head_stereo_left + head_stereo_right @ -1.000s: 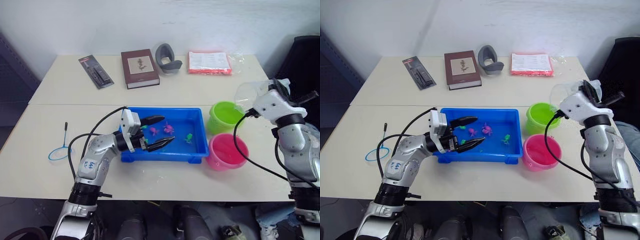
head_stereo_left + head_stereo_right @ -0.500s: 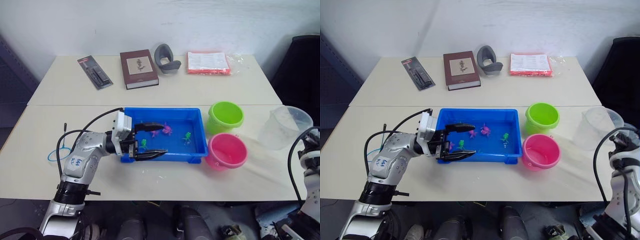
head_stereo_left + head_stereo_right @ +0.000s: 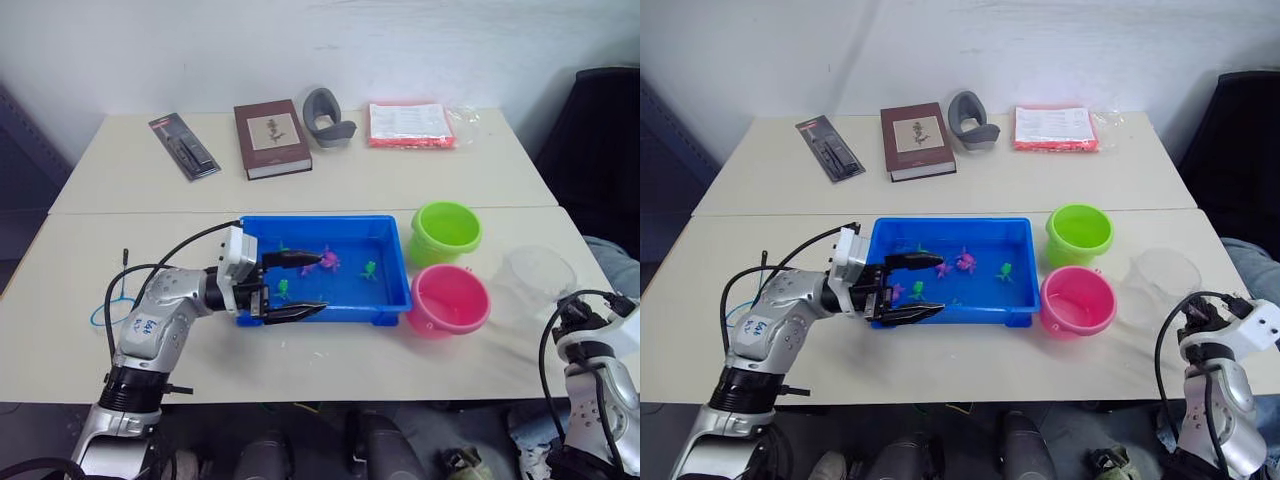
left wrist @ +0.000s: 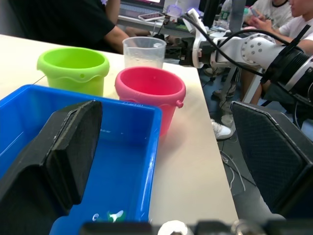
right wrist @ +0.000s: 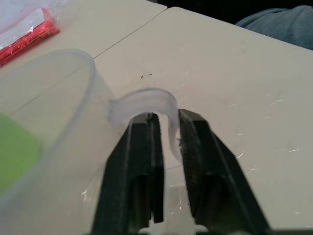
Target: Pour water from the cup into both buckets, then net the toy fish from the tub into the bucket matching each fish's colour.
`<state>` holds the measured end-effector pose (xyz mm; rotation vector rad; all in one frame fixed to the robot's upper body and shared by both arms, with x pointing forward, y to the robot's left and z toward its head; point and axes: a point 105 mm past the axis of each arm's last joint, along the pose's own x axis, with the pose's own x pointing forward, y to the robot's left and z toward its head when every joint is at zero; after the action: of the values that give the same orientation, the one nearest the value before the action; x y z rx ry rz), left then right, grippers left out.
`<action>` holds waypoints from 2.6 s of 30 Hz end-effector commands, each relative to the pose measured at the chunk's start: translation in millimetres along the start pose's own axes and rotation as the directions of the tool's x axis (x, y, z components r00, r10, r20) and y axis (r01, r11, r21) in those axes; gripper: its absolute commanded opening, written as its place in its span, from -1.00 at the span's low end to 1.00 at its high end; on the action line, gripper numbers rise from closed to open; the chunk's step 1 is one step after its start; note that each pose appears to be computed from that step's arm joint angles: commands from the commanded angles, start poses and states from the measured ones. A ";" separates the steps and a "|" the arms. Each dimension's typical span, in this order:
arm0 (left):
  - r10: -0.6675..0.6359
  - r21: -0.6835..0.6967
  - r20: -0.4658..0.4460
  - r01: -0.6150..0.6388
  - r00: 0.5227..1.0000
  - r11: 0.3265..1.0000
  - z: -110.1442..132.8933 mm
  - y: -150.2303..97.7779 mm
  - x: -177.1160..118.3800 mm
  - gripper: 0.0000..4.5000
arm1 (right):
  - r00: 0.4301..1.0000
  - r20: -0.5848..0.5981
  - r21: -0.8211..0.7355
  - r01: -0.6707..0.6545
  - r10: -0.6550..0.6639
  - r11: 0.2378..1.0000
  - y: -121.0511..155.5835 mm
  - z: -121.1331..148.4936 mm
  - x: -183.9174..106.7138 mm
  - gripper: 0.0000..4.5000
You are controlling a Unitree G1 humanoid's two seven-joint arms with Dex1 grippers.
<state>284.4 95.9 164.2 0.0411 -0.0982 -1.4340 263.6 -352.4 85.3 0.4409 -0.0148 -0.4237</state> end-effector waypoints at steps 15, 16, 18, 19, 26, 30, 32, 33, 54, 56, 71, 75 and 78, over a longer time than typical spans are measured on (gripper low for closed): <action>0.500 0.141 -0.182 -0.480 0.847 0.866 -13.0 9.4 -131.7 1.00 | 0.856 -0.073 -0.430 -0.490 0.511 0.759 60.7 63.3 -101.9 0.96; 0.543 0.155 -0.189 -0.522 0.818 0.839 -15.1 6.0 -143.2 1.00 | 0.836 -0.080 -0.456 -0.515 0.542 0.726 65.8 65.5 -102.7 0.96; 0.712 0.181 -0.141 -0.690 0.687 0.701 -12.3 3.2 -177.7 1.00 | 0.730 -0.156 -0.514 -0.635 0.665 0.577 85.8 64.7 -107.5 0.96; 0.788 0.185 -0.122 -0.767 0.603 0.615 -11.3 -0.1 -197.9 1.00 | 0.656 -0.200 -0.544 -0.692 0.728 0.475 97.7 61.8 -112.1 0.96; 0.969 0.093 -0.159 -0.974 0.189 0.205 -27.2 -30.1 -291.0 1.00 | 0.286 -0.330 -0.588 -0.808 0.899 0.041 151.4 39.0 -139.6 0.96; 0.971 0.071 -0.226 -0.996 -0.076 -0.061 -44.6 -61.9 -328.6 1.00 | 0.149 -0.340 -0.514 -0.856 0.928 -0.051 168.4 29.9 -160.0 0.96; 0.952 0.078 -0.276 -0.990 -0.131 -0.114 -57.0 -75.6 -334.7 1.00 | 0.109 -0.330 -0.497 -0.864 0.937 -0.074 176.1 27.8 -166.1 0.96; 0.945 0.068 -0.291 -0.989 -0.146 -0.132 -62.5 -81.6 -334.9 1.00 | 0.101 -0.330 -0.501 -0.862 0.939 -0.083 177.0 27.3 -167.5 0.96; 0.831 0.080 -0.544 -0.993 -0.115 -0.085 -58.3 82.0 -271.4 1.00 | 0.074 -0.313 -0.514 -0.851 0.947 -0.103 199.1 20.9 -161.0 0.96; 0.809 0.073 -0.580 -0.995 -0.093 -0.061 -65.6 87.7 -265.1 1.00 | 0.083 -0.321 -0.514 -0.852 0.943 -0.100 200.2 21.9 -160.3 0.96; 0.756 -0.073 -0.653 -0.991 -0.036 -0.110 -103.6 84.7 -273.4 -0.90 | 0.146 -0.335 -0.533 -0.844 0.931 -0.059 196.6 25.5 -163.9 1.00; 0.905 -0.187 -0.399 -0.979 0.150 0.080 -54.2 105.0 -263.4 -0.99 | 0.130 -0.377 -0.492 -0.867 0.917 -0.080 196.4 24.2 -166.7 1.00; 0.881 -0.058 -0.173 -0.898 0.440 0.437 12.2 106.5 -241.5 -0.99 | 0.102 -0.419 -0.392 -0.917 0.902 -0.078 204.2 28.8 -168.0 1.00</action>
<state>356.1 357.6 116.7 -0.1840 0.2716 -0.1640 193.0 -134.3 195.8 -0.3175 -0.1419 1.0330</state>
